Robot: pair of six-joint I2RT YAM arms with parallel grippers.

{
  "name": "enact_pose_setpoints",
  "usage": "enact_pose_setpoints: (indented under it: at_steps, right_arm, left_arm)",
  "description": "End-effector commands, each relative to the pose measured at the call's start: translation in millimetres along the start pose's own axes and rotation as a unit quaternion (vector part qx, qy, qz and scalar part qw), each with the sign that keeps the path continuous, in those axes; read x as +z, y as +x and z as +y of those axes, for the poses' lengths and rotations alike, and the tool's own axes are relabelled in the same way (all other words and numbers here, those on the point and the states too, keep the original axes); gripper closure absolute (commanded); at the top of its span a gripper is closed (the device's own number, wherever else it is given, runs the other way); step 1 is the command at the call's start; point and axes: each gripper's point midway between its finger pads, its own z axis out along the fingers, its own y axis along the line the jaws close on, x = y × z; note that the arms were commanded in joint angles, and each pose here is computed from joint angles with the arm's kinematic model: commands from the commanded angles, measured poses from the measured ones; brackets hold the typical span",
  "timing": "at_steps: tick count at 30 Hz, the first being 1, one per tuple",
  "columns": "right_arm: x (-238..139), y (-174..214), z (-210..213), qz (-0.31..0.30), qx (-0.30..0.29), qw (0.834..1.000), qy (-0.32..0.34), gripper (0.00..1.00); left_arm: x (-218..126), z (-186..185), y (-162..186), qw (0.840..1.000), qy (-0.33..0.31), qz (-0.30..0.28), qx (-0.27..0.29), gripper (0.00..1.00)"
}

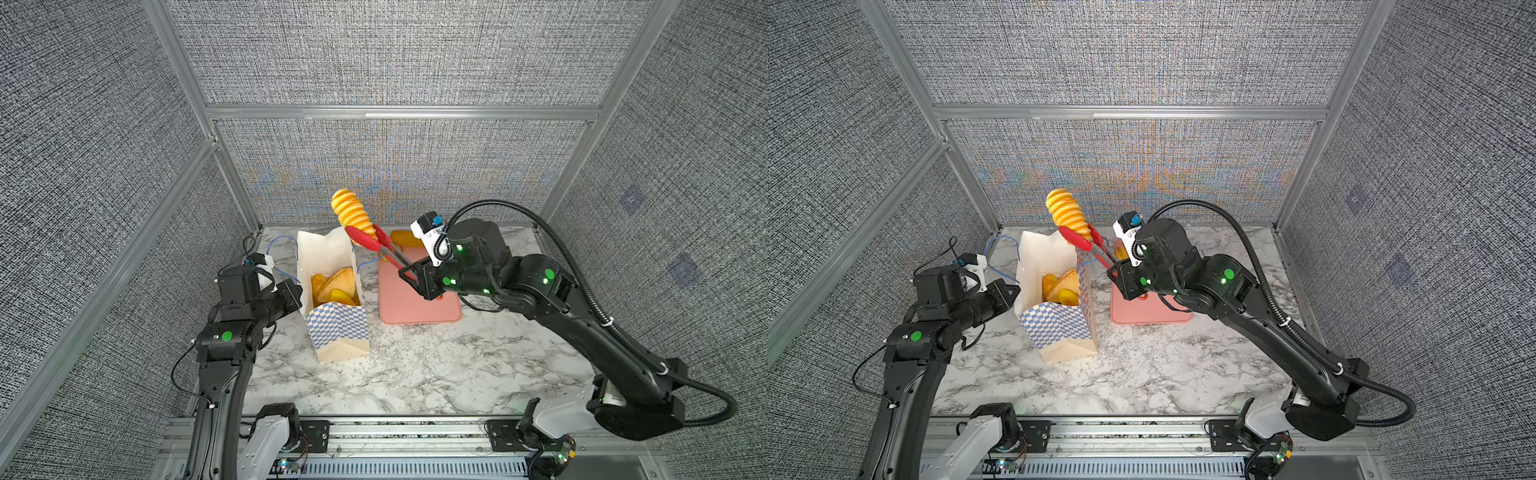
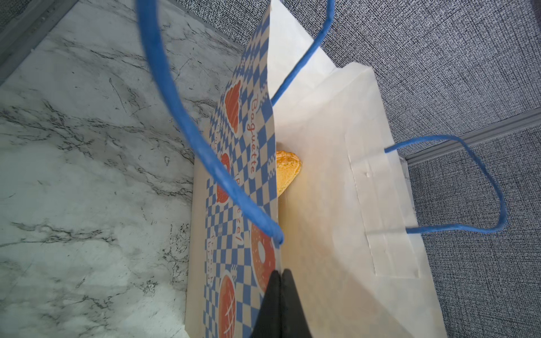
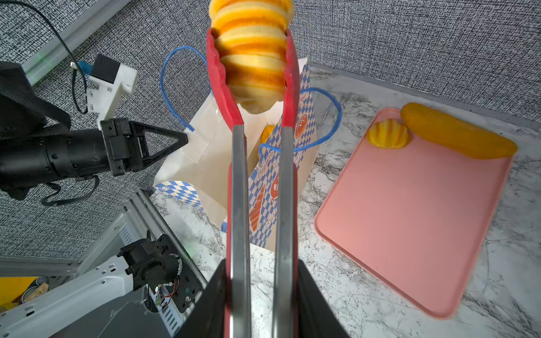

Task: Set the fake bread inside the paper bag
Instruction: 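Carry the spiral bread in the tongs over the bag held by the left gripper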

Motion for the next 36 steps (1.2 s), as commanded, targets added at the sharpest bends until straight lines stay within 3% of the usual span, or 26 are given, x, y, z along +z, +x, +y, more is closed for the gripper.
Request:
enact_pose_setpoints:
  at_steps: [1, 16, 36]
  right_arm:
    - [0, -5, 6, -0.010, -0.015, 1.000, 0.002, 0.65]
    - [21, 23, 34, 0.037, -0.055, 0.998, 0.005, 0.65]
    - [39, 47, 42, 0.078, -0.088, 0.992, 0.033, 0.63]
  left_arm:
    - [-3, -2, -4, 1.000, 0.002, -0.008, 0.004, 0.99]
    - [-2, -1, -2, 1.000, 0.001, -0.007, 0.002, 0.99]
    - [-2, 0, 0, 1.000, 0.001, -0.006, 0.002, 0.99]
